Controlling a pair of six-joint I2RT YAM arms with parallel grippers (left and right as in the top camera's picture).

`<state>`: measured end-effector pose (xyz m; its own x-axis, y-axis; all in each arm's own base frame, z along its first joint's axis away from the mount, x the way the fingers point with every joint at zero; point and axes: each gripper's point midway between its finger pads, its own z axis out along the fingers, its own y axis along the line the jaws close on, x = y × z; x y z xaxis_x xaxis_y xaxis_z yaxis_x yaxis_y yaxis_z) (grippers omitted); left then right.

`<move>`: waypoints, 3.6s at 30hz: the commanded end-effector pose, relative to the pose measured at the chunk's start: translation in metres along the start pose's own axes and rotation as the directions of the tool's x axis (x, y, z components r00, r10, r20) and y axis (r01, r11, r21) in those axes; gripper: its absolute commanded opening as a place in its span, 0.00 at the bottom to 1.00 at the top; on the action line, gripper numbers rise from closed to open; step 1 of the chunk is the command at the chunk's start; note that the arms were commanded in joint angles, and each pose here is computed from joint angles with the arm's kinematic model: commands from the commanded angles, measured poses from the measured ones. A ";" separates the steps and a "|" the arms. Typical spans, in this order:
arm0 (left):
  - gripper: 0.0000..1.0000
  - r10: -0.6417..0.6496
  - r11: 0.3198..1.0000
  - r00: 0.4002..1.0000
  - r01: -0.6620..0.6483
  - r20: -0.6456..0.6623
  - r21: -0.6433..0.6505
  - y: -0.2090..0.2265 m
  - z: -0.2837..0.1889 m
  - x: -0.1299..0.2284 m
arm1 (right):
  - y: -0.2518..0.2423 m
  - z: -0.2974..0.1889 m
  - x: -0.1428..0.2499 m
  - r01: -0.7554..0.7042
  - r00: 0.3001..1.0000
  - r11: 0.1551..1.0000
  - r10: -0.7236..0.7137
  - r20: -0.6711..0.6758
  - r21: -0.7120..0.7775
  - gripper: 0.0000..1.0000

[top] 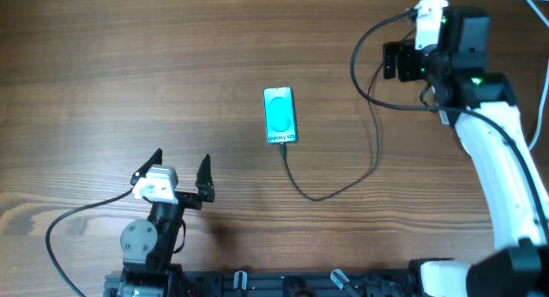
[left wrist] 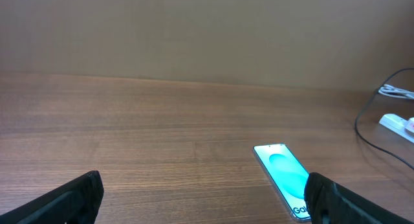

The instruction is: Plug charger to phone and switch on socket

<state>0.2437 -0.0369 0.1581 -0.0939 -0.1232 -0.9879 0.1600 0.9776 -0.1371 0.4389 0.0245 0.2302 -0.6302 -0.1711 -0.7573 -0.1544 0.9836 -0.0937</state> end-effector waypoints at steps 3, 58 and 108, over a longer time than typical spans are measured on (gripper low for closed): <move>1.00 0.005 1.000 1.000 -0.005 0.001 -0.006 0.001 0.000 0.001 | -0.004 -0.049 -0.033 -0.010 0.991 1.000 0.008 0.135 0.019 1.00; 1.00 0.005 1.000 1.000 -0.005 0.001 -0.006 0.001 0.000 0.001 | 0.025 -0.052 0.071 0.015 1.000 0.999 -0.015 -0.014 -0.031 1.00; 1.00 0.005 1.000 1.000 -0.005 0.001 -0.006 0.001 0.000 0.001 | 0.056 -0.052 0.221 0.070 0.936 0.996 -0.046 0.348 -0.057 1.00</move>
<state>0.2436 -0.0369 0.1585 -0.0924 -0.1233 -0.9881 0.1602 0.9775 -0.1370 0.2507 0.0445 0.0799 -0.3596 -0.1954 -0.9124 -0.2595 0.9602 -0.1033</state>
